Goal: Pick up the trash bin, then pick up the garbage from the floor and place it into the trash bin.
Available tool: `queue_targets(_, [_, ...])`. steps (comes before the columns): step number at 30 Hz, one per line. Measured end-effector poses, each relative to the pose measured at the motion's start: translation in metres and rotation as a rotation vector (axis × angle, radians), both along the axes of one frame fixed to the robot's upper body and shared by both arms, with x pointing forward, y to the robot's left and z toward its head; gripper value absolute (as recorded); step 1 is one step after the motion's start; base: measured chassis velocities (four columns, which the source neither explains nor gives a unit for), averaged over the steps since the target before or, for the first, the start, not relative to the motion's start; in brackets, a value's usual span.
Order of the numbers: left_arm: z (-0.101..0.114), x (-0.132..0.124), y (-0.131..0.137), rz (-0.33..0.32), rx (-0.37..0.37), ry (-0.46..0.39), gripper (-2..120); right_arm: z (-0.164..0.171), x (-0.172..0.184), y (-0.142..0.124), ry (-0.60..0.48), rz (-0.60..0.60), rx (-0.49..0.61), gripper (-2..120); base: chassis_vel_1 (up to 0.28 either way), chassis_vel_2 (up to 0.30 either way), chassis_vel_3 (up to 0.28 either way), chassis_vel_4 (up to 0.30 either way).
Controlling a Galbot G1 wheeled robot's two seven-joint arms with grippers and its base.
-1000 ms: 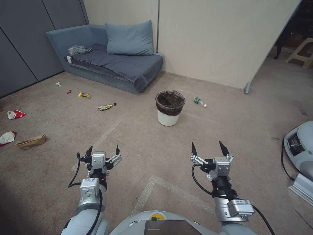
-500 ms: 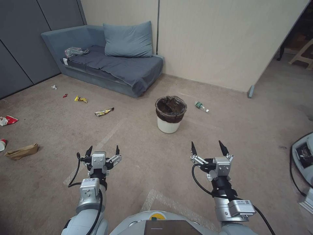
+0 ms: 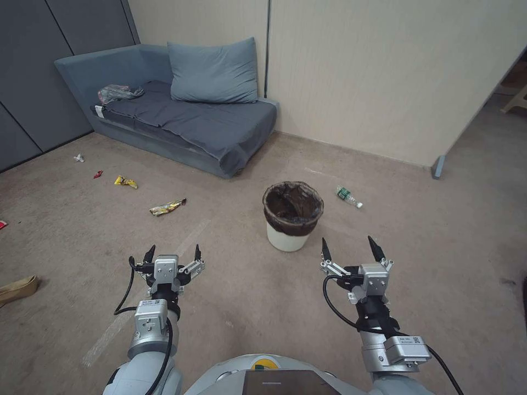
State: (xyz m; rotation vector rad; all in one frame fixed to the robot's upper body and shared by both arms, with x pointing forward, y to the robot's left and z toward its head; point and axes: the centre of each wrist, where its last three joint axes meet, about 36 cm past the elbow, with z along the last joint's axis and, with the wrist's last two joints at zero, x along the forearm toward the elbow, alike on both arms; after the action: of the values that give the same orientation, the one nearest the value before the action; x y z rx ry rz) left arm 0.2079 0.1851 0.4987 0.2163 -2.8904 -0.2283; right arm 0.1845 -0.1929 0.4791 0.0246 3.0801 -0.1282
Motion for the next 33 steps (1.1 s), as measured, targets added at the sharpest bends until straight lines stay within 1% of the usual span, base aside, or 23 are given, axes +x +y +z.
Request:
queue_targets(19, [0.0, -0.0002, -0.0001, 0.001, 0.001, 0.001, 100, -0.0005, 0.0001, -0.0001, -0.001, 0.001, 0.002, 100, -0.263, 0.269, 0.272, -0.273])
queue_targets(22, [0.0, -0.0001, 0.0, 0.001, 0.001, 0.0, 100, -0.0005, 0.0001, -0.0001, -0.001, 0.001, 0.002, 100, -0.207, 0.235, 0.235, -0.177])
queue_targets(26, [0.0, -0.0001, 0.0, 0.001, 0.001, 0.001, 100, -0.0005, 0.0001, 0.0, -0.001, 0.001, 0.002, 100, -0.119, 0.089, 0.094, -0.108])
queue_targets(33, [0.0, -0.0002, -0.0001, 0.001, 0.001, 0.001, 100, -0.0006, 0.0001, -0.0001, 0.0, 0.001, 0.002, 100, 0.034, -0.035, -0.031, 0.036])
